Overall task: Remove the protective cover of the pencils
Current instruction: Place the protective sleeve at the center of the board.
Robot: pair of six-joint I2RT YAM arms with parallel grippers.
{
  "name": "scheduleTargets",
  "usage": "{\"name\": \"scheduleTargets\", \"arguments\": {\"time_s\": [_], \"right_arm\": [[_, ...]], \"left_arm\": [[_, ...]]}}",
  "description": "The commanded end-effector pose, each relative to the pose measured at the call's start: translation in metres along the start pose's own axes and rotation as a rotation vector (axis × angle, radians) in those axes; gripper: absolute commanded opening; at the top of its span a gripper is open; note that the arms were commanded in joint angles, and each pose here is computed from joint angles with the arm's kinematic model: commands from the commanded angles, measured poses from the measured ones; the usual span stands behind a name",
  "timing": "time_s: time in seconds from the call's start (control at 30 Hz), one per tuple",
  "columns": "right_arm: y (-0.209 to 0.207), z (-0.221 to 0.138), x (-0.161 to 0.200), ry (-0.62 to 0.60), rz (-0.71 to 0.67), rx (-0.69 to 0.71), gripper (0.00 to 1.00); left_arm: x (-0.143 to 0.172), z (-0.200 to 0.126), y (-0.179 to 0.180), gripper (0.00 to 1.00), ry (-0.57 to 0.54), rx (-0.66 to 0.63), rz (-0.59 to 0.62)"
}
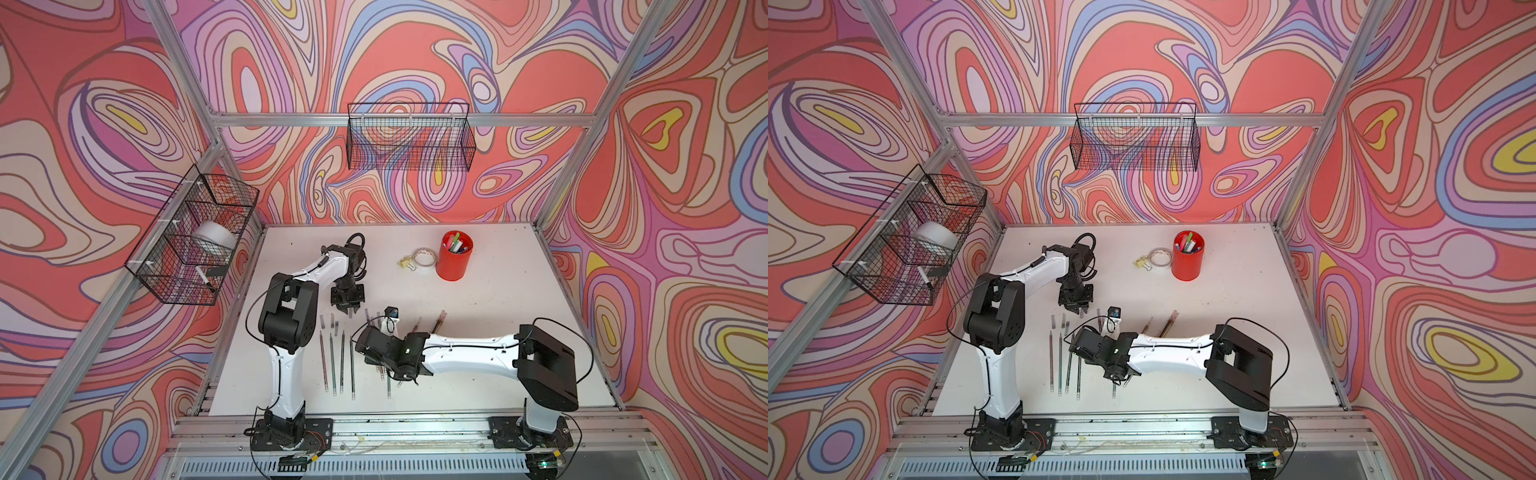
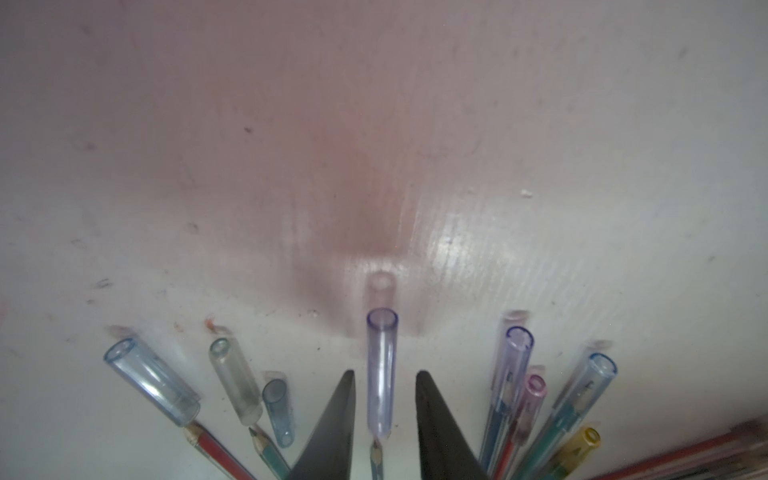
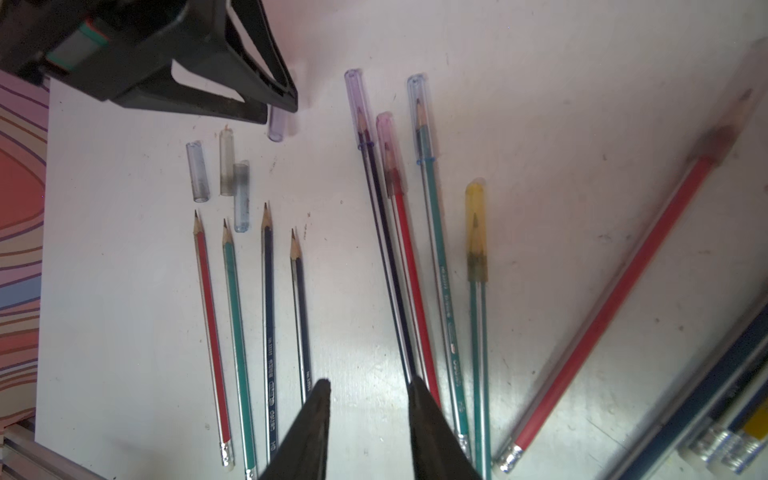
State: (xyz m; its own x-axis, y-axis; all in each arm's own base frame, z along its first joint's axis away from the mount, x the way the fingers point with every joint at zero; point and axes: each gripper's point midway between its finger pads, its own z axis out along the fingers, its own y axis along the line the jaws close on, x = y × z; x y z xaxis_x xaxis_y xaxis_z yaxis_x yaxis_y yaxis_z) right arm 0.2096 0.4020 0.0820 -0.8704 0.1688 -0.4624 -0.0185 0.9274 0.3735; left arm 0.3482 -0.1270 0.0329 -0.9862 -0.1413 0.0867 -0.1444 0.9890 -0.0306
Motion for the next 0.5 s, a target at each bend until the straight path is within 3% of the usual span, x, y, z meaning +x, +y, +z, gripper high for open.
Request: {"name": "scheduleTargets", "arguments": {"time_s": [0.0,0.47], "right_arm": [[-0.003,0.009,0.005,0.031,-0.037,0.046,0.32],[-0.013,0.036,0.005,0.1,-0.047,0.112,0.27]], "left_arm": [[0.001,0.0,0.007,0.28,0.02,-0.031,-0.014],[0.001,-0.001,0.003,0.25,0.023,-0.009,-0.011]]}}
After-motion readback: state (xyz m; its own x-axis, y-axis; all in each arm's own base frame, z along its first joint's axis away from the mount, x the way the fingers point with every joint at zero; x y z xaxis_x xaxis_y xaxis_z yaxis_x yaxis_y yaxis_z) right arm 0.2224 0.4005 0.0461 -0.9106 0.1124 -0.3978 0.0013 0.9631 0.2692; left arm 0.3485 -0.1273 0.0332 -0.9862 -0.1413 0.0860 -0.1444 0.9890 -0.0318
